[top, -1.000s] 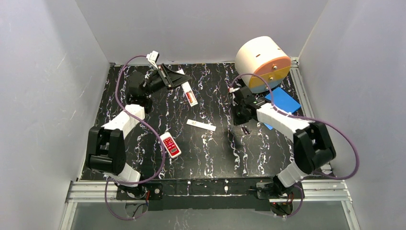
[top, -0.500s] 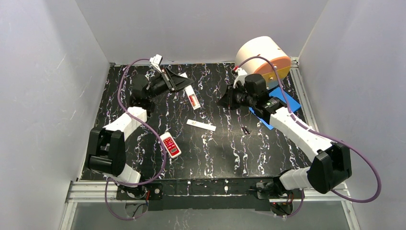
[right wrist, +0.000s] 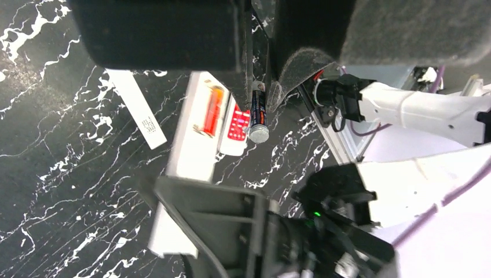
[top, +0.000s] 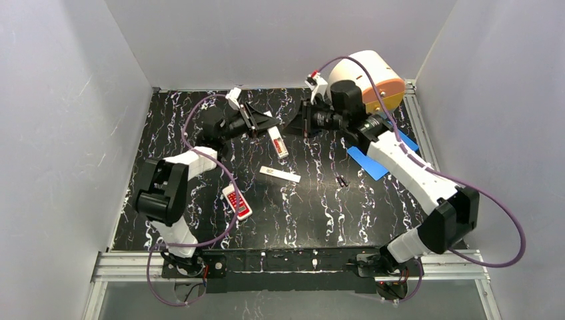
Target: Load the batteries into the remote control
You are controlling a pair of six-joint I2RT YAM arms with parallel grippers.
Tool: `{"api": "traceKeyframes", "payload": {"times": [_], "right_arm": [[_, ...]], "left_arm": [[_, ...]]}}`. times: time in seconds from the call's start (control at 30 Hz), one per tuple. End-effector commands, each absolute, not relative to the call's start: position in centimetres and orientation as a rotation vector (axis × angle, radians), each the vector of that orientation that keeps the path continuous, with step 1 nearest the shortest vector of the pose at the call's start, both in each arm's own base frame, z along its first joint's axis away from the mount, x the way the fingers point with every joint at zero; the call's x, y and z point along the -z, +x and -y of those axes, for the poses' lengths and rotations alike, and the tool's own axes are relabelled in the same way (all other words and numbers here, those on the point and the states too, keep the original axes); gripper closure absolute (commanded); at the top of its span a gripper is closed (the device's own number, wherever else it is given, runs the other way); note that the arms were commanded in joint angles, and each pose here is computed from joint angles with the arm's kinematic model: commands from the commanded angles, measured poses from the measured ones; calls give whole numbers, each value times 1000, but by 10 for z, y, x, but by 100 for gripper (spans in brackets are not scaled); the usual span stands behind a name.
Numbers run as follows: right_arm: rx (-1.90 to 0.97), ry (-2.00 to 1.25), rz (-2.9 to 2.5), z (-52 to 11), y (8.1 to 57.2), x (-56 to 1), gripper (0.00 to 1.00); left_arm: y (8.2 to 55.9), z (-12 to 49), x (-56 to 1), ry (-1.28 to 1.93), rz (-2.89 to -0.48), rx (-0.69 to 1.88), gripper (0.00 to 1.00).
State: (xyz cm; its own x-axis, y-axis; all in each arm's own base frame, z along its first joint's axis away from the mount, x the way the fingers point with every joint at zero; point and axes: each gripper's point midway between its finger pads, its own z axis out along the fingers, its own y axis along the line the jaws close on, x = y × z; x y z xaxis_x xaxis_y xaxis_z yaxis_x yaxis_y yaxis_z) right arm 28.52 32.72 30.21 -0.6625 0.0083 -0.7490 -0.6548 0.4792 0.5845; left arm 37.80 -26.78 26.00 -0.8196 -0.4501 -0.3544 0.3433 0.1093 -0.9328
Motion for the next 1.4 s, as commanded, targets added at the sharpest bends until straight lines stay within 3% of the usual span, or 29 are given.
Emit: {"api": "traceKeyframes", "payload": {"times": [0.0,0.23,0.43,1.03,1.37], "right_arm": [[-1185,-550,-2177,-327,279,-305,97],[-1267,-680,-1858,-326,259,-337,94],[-1119,-720,-1602,-309,257,-352,93],[-1011,-880,-1462,-313,250,-354,93],[-1071,-766,-1579,-316,257,-352,92]], "left_arm": [[385,273,-265,-97,-1798,1789,100],[381,274,-273,-40,-1768,1792,100],[372,274,-276,-2,-1767,1815,100],[364,275,-300,49,-1698,1875,100],[364,275,-299,40,-1694,1874,100]]}}
